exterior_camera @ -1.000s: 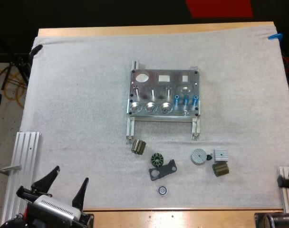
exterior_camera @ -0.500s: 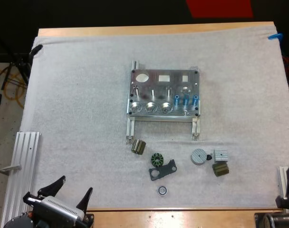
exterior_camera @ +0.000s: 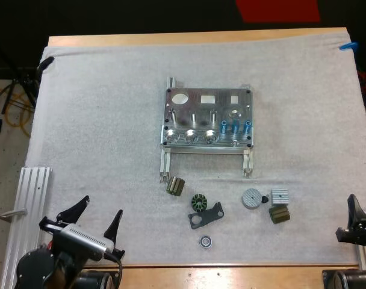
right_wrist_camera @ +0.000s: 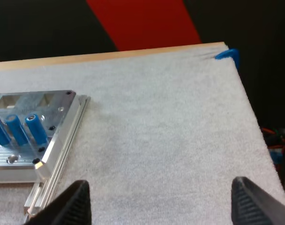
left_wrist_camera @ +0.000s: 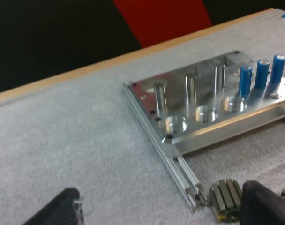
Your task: Load cells from left to right
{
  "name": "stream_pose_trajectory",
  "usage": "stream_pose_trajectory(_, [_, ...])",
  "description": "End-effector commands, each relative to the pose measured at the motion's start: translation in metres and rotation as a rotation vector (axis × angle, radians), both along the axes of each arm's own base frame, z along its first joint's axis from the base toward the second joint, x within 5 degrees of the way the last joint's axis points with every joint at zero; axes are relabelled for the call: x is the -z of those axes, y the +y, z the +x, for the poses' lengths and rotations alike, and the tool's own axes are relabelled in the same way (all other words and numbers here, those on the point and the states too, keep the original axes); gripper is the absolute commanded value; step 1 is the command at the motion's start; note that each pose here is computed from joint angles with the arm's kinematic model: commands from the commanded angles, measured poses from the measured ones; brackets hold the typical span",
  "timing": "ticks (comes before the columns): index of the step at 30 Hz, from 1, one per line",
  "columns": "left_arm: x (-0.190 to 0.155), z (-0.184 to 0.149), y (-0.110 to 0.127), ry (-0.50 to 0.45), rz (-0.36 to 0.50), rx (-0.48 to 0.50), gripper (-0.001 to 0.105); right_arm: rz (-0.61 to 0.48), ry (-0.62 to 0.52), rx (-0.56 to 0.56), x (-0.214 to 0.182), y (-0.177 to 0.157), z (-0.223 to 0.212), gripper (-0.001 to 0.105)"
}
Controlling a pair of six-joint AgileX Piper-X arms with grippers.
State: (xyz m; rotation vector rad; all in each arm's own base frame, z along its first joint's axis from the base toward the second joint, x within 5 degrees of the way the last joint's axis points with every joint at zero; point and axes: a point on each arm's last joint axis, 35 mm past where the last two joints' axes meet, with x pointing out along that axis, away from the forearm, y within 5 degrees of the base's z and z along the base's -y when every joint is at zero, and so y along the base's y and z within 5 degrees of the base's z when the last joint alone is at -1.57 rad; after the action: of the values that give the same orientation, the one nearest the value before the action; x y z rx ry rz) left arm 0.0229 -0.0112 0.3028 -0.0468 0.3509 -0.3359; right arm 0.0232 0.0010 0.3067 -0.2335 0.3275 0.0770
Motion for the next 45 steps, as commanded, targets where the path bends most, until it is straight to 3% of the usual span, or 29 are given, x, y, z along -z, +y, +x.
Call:
stream_pose_trajectory(1, [0.004, 0.005, 0.000, 0.018, -0.007, 0.000, 0.067, -0.001, 0.010, -0.005, 0.003, 0.000, 0.005, 0.062])
stream_pose_trajectory(11, [0.015, 0.010, -0.001, 0.050, -0.011, -0.003, 0.067, -0.003, 0.062, -0.003, 0.017, 0.000, 0.010, 0.062])
stream_pose_trajectory(45, [0.014, 0.010, -0.001, 0.048, -0.012, -0.003, 0.067, -0.003, 0.062, -0.003, 0.017, 0.000, 0.010, 0.062])
